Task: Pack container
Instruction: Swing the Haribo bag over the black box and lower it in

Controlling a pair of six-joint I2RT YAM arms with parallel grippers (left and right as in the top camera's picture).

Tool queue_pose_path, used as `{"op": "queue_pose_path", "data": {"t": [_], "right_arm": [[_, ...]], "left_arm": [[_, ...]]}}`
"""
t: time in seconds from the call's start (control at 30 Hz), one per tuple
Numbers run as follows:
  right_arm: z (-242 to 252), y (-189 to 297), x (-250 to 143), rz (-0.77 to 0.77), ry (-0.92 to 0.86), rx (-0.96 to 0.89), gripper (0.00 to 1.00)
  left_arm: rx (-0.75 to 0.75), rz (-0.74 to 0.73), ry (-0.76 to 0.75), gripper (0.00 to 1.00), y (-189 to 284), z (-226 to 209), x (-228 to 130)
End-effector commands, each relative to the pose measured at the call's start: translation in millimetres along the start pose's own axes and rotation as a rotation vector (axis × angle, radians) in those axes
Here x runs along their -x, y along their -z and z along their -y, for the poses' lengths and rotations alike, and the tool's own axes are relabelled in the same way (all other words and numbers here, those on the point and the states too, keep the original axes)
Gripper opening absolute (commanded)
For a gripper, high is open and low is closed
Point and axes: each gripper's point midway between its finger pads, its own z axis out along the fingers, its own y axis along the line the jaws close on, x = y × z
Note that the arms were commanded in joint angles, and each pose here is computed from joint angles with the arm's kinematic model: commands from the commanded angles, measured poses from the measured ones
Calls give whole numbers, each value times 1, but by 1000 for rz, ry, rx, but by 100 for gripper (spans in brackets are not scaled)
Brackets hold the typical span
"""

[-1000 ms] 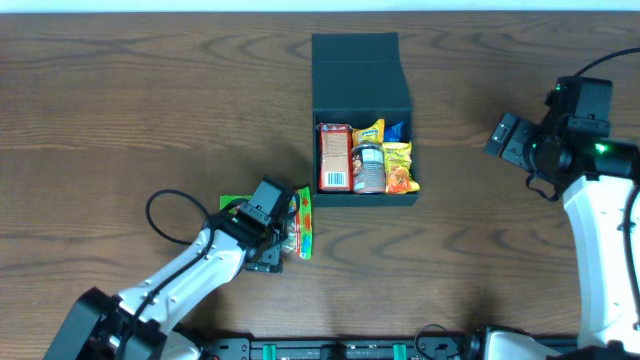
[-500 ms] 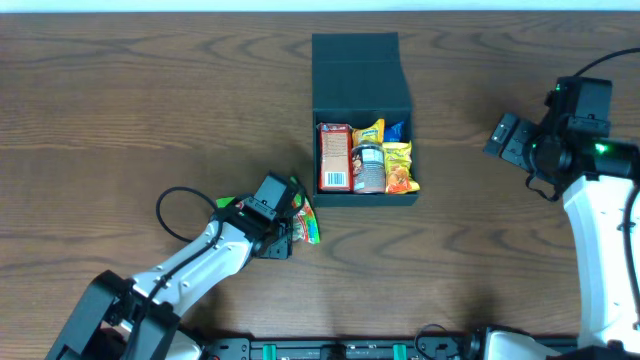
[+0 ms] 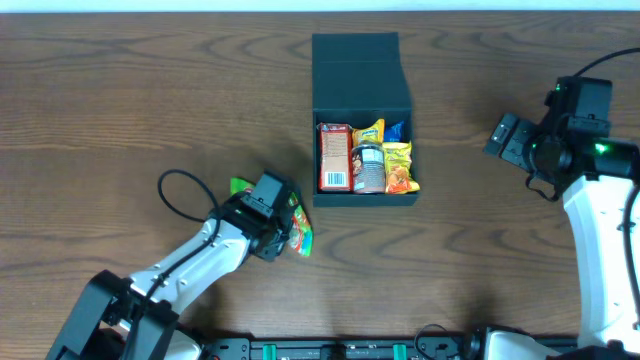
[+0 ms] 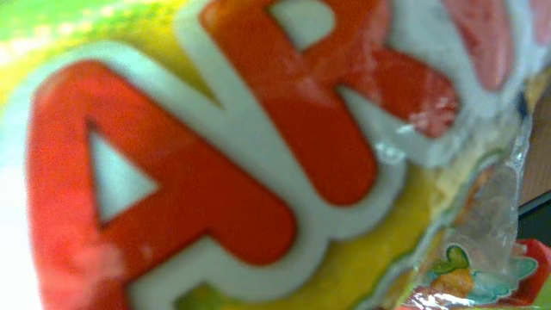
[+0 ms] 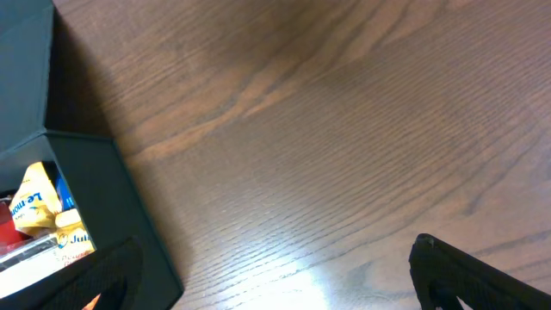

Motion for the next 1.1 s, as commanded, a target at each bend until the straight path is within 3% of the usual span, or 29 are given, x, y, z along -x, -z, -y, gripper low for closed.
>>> {"op": "queue_pose_path", "data": {"t": [0.0, 0.23, 0.47, 0.6, 0.77, 1.07], "right_arm": [[2, -2, -1, -5, -14, -5, 99], [2, -2, -1, -5, -14, -5, 99], [2, -2, -1, -5, -14, -5, 99], [2, -2, -1, -5, -14, -5, 99], [2, -2, -1, -5, -14, -5, 99], [2, -2, -1, -5, -14, -5, 99]], "left_arm": [[161, 10, -212, 16, -4, -43, 17], [286, 71, -598, 14, 57, -40, 59], [279, 37, -982, 15, 104, -4, 59], [190, 30, -1140, 15, 120, 24, 52], [14, -44, -1278, 15, 137, 54, 26], [-184, -68, -1335, 14, 161, 91, 1]]}}
